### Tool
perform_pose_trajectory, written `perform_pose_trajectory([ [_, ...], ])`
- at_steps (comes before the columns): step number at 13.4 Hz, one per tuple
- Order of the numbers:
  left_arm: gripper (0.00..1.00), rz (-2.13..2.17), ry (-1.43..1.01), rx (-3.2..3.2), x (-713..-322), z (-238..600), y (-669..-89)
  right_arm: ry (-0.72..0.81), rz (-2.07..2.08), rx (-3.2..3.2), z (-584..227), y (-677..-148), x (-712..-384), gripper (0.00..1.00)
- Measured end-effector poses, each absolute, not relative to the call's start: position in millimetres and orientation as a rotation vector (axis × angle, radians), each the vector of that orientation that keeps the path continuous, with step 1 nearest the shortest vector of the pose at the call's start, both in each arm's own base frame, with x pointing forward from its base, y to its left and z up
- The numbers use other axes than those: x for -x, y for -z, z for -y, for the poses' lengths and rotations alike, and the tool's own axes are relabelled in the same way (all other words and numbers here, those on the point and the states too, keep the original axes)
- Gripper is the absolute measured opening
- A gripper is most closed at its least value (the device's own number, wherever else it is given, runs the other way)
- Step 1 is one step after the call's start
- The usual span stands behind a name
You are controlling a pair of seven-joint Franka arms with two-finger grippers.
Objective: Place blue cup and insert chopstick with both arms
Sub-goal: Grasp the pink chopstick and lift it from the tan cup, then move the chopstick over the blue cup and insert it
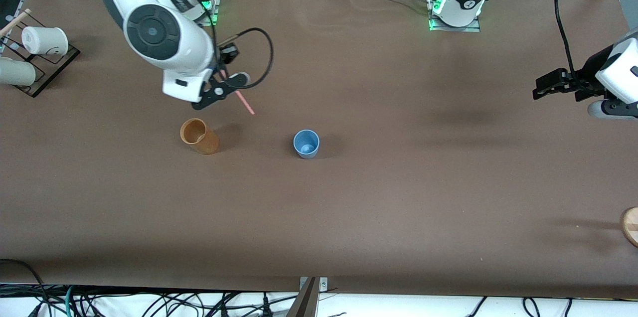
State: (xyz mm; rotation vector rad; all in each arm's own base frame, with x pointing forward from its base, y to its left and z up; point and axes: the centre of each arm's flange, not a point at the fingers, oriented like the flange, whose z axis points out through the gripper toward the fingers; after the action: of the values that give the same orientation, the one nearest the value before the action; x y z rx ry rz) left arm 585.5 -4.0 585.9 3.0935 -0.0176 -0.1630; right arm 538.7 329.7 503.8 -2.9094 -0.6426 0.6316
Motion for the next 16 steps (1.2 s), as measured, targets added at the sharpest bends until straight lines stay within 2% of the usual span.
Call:
perform_pose_trajectory([
  [5,1.0,0.038,0.166,-3.093,-586.7,9.1,-583.6,-0.712,0.202,2.723,-364.5,-450.8,-574.4,0.08],
  [9,1.0,0.034,0.19,-3.091,-591.0,7.5,-573.8,-0.665,0.004,2.692,-370.4,-423.1,-596.1,0.08],
  [16,1.0,0.028,0.202,-3.089,-595.5,5.6,-565.1,-0.771,-0.088,2.705,-378.6,-360.6,-600.5,0.08],
])
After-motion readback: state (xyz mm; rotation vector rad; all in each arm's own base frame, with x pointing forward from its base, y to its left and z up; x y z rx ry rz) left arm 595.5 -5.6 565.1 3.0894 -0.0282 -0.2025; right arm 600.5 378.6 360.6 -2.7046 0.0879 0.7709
